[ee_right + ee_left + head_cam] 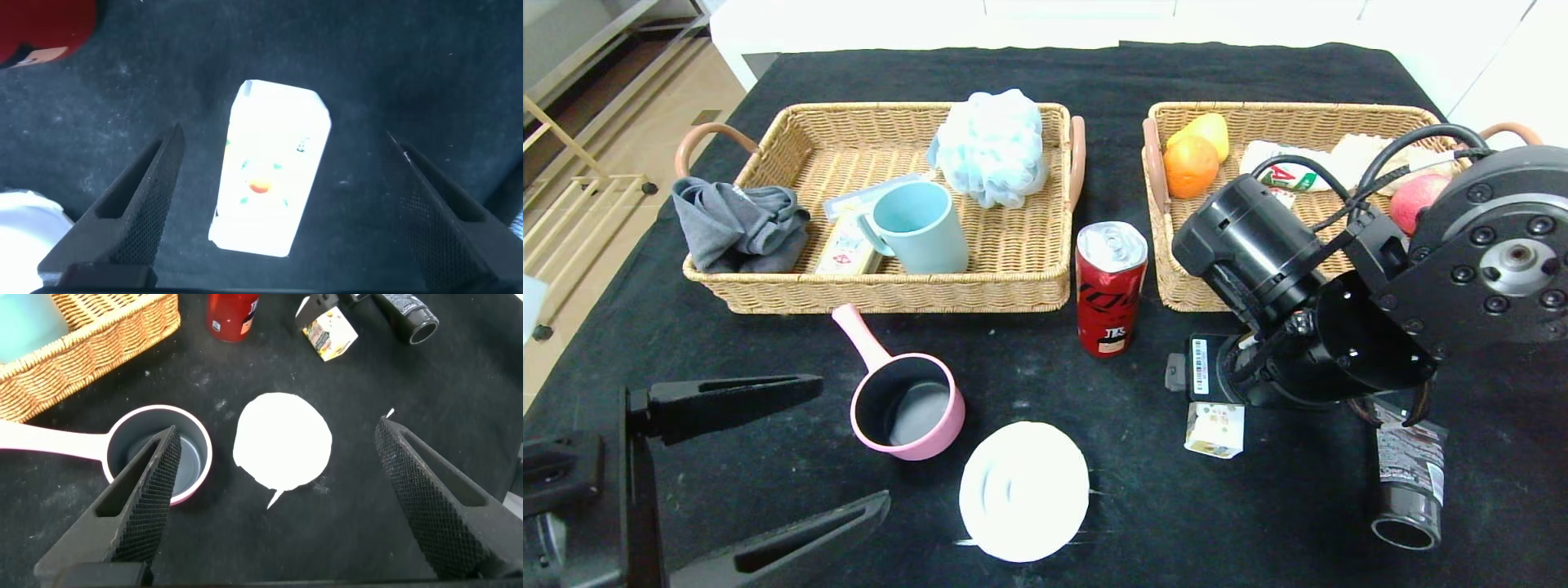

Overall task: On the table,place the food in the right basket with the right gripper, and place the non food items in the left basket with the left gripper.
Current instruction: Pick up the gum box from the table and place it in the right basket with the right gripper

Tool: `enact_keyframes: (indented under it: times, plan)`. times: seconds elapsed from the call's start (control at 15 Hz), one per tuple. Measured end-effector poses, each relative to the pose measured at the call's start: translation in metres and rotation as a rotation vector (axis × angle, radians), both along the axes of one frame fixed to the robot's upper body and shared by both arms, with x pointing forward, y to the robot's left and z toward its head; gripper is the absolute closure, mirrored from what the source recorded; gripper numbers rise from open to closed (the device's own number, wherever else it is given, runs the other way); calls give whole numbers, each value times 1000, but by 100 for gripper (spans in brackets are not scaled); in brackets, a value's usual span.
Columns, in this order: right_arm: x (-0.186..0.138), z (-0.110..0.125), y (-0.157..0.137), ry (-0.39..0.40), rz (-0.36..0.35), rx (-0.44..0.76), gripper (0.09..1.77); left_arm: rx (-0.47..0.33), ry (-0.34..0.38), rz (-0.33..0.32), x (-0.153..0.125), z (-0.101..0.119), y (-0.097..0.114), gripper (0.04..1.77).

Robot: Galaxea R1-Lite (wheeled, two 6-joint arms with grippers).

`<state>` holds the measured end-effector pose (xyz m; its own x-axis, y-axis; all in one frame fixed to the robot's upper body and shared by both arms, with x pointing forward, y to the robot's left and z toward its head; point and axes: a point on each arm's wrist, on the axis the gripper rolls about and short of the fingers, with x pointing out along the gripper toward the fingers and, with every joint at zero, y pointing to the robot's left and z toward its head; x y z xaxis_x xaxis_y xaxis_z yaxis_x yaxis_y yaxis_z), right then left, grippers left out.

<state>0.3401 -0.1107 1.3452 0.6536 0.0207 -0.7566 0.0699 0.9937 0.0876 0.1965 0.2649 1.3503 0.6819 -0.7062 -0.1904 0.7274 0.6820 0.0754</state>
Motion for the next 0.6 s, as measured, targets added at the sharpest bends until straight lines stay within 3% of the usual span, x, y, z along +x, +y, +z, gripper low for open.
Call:
enact_keyframes:
  times: [0.6]
  plan:
    - [6,-10,4,22,-22,-4,16,2,-3,-2,-1,0,0,9]
